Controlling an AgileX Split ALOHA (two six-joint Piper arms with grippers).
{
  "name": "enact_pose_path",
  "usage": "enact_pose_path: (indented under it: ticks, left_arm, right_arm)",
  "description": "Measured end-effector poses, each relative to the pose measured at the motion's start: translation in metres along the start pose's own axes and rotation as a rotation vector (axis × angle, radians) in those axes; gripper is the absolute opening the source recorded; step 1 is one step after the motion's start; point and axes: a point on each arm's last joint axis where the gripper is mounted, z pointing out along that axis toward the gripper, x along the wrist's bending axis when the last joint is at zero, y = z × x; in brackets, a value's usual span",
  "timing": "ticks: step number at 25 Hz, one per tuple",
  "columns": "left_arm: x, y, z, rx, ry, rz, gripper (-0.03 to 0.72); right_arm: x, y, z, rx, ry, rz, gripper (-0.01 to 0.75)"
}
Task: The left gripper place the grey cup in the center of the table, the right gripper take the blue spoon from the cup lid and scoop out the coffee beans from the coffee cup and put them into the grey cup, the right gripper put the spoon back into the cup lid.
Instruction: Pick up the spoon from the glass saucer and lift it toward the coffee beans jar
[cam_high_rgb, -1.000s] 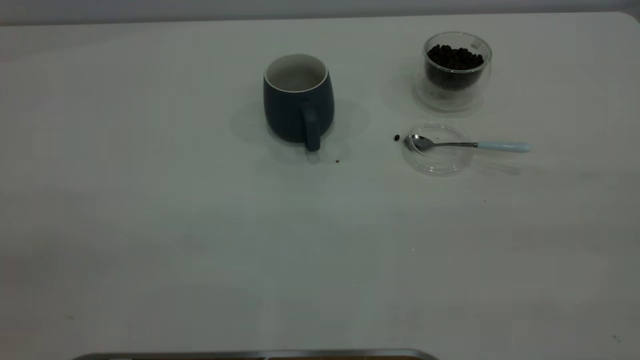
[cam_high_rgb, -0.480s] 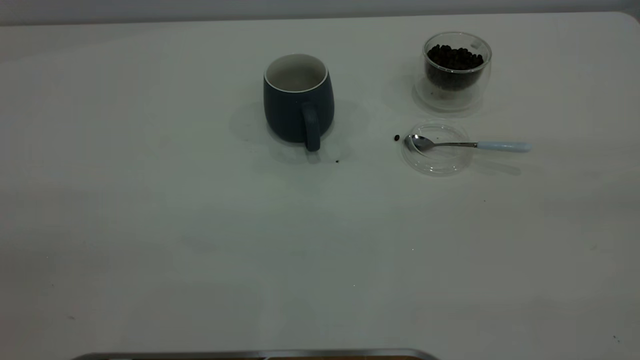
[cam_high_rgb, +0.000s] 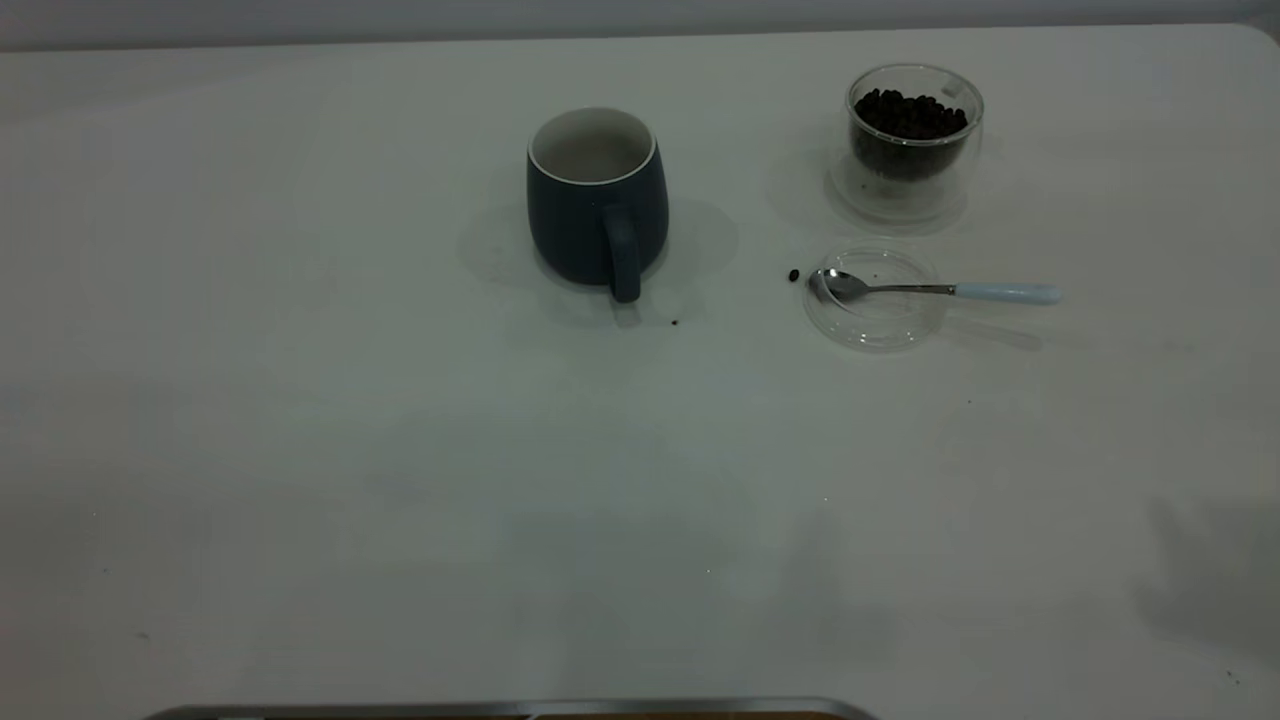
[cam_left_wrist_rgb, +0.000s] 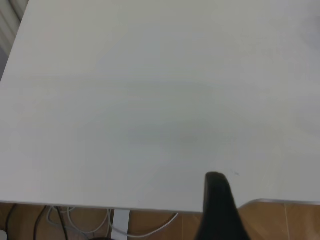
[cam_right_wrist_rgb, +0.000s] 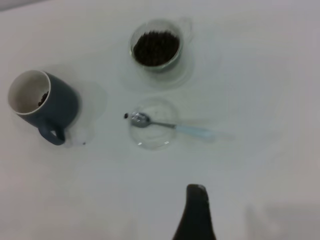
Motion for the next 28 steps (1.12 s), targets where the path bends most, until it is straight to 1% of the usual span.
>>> enact_pose_path:
  ticks: [2, 5, 9, 11, 15, 19, 23, 25, 28]
  left_arm:
    - [0.0, 0.0, 0.0, 0.0, 0.0, 0.0, 0.567]
    - [0.0, 0.0, 0.0, 0.0, 0.0, 0.0, 0.567]
    - [0.0, 0.0, 0.0, 0.0, 0.0, 0.0, 0.567]
    - [0.0, 0.0, 0.0, 0.0, 0.0, 0.0, 0.567]
    - [0.0, 0.0, 0.0, 0.0, 0.0, 0.0, 0.567]
    - [0.0, 0.0, 0.0, 0.0, 0.0, 0.0, 0.567]
    - [0.0, 0.0, 0.0, 0.0, 0.0, 0.0, 0.567]
    - [0.0, 0.0, 0.0, 0.0, 0.0, 0.0, 0.567]
    - [0.0, 0.0, 0.0, 0.0, 0.0, 0.0, 0.567]
  right_arm:
    - [-0.001, 0.003, 0.031, 0.066, 0.002, 0.049, 0.685]
    - [-0.003, 0.004, 0.067, 0.119, 0.012, 0.109, 0.684]
    - [-0.009, -0.003, 0.11, 0.207, 0.019, 0.181, 0.683]
    - [-0.013, -0.007, 0.127, 0.235, 0.024, 0.211, 0.684]
    - [-0.028, -0.015, 0.154, 0.298, 0.039, 0.278, 0.683]
    - [-0.047, -0.027, 0.181, 0.365, 0.1, 0.353, 0.683]
    - [-0.062, -0.038, 0.206, 0.371, 0.179, 0.398, 0.683]
    - [-0.067, -0.044, 0.217, 0.365, 0.2, 0.409, 0.683]
    - [-0.074, -0.06, 0.234, 0.392, 0.201, 0.431, 0.683]
